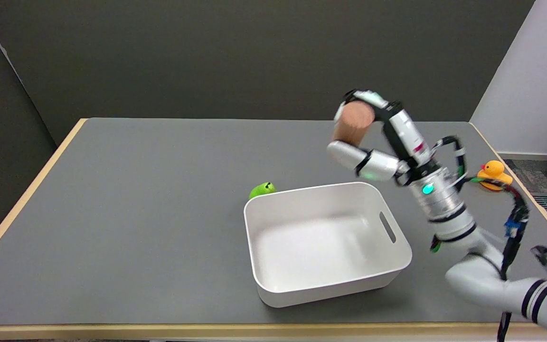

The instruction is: Place the wooden cylinder in the white box.

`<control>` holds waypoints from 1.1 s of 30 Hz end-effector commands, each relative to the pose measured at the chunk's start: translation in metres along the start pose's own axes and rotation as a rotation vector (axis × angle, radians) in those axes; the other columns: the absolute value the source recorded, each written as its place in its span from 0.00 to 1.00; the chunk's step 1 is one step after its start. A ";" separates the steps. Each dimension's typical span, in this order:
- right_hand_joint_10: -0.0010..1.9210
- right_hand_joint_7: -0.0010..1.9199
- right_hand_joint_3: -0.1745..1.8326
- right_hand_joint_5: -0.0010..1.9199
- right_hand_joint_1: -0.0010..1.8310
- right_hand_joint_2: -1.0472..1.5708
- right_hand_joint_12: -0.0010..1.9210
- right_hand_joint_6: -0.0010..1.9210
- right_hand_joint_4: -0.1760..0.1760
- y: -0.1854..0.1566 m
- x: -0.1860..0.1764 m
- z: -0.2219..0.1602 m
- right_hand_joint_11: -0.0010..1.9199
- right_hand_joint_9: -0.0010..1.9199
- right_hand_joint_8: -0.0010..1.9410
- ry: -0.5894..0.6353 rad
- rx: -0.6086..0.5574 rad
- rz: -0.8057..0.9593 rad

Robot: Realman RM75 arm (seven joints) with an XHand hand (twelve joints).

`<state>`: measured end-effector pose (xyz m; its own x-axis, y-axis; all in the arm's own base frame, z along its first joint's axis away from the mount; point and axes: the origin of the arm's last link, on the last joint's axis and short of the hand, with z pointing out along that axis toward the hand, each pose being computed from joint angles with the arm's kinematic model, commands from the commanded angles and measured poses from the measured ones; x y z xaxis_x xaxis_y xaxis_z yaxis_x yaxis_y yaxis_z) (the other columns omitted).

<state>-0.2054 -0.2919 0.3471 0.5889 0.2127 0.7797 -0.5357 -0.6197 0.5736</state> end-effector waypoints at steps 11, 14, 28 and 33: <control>0.76 0.42 0.36 0.35 0.54 0.80 0.99 0.84 0.22 -0.059 -0.073 -0.089 0.13 0.43 0.81 -0.099 -0.119 0.201; 0.77 0.42 0.36 0.35 0.54 0.80 0.99 0.84 0.21 -0.051 -0.062 -0.092 0.13 0.42 0.81 -0.052 -0.119 0.185; 0.78 0.43 0.36 0.34 0.54 0.81 1.00 0.84 0.18 -0.025 -0.054 -0.072 0.14 0.43 0.82 -0.058 -0.149 0.130; 0.60 0.32 0.50 0.23 0.42 0.73 0.94 0.57 0.24 -0.022 -0.049 -0.076 0.08 0.27 0.51 -0.028 -0.139 0.114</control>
<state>-0.2639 -0.2288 0.2984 0.5332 0.0680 0.8432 -0.6863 -0.5480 0.4782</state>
